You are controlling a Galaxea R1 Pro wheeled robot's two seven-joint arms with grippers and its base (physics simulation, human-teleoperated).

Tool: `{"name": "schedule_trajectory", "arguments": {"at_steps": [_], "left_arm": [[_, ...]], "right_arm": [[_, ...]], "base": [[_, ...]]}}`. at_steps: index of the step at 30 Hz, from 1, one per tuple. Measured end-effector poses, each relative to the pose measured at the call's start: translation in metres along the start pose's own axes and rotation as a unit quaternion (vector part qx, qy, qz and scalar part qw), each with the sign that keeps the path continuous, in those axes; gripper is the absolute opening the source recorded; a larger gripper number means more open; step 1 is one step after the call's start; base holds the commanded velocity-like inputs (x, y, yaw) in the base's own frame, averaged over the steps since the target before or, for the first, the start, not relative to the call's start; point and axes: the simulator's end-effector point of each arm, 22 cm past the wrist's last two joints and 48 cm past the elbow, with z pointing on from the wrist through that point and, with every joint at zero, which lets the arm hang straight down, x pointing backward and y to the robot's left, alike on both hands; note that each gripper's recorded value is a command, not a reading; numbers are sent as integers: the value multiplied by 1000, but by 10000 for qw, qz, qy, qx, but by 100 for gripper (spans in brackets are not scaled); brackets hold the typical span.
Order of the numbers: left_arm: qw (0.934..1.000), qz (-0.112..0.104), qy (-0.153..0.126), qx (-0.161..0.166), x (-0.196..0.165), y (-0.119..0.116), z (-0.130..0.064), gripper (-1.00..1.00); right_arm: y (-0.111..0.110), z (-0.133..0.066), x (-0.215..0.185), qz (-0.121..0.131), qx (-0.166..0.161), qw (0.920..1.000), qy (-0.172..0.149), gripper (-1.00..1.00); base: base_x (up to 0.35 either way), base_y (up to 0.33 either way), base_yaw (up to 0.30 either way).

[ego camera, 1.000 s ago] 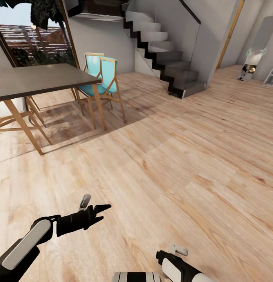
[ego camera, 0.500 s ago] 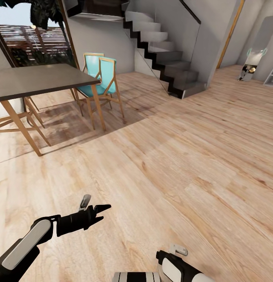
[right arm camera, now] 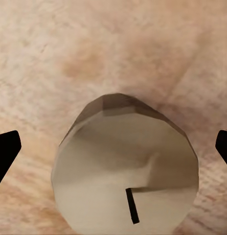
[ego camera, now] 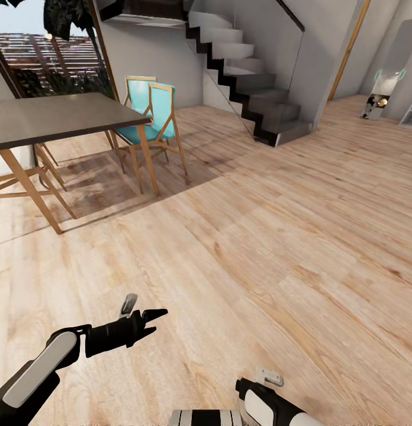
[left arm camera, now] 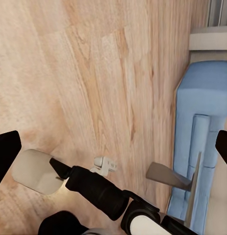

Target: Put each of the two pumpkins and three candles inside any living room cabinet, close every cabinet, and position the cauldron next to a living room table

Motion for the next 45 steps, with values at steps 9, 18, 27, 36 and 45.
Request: {"name": "schedule_trajectory", "arguments": {"at_steps": [9,18,27,36,45], "left_arm": [[9999,-130,78,-65,4,14,7,100],[9996,-157,195,-97,9,18,5,100],[9995,-195,204,-119,11,21,4,100],[9995,-196,205,-120,11,21,4,100],[9995,-197,201,-120,10,21,4,100]], "right_arm": [[-1,9,12,-15,16,9999,139,100],[-3,9,14,3,37,9999,162,100],[0,9,14,-4,18,9999,156,100],[0,9,14,-5,20,9999,157,100],[0,9,14,-5,21,9999,157,100]], "base": [[0,0,0],[0,0,0],[0,0,0],[0,0,0],[0,0,0]]}}
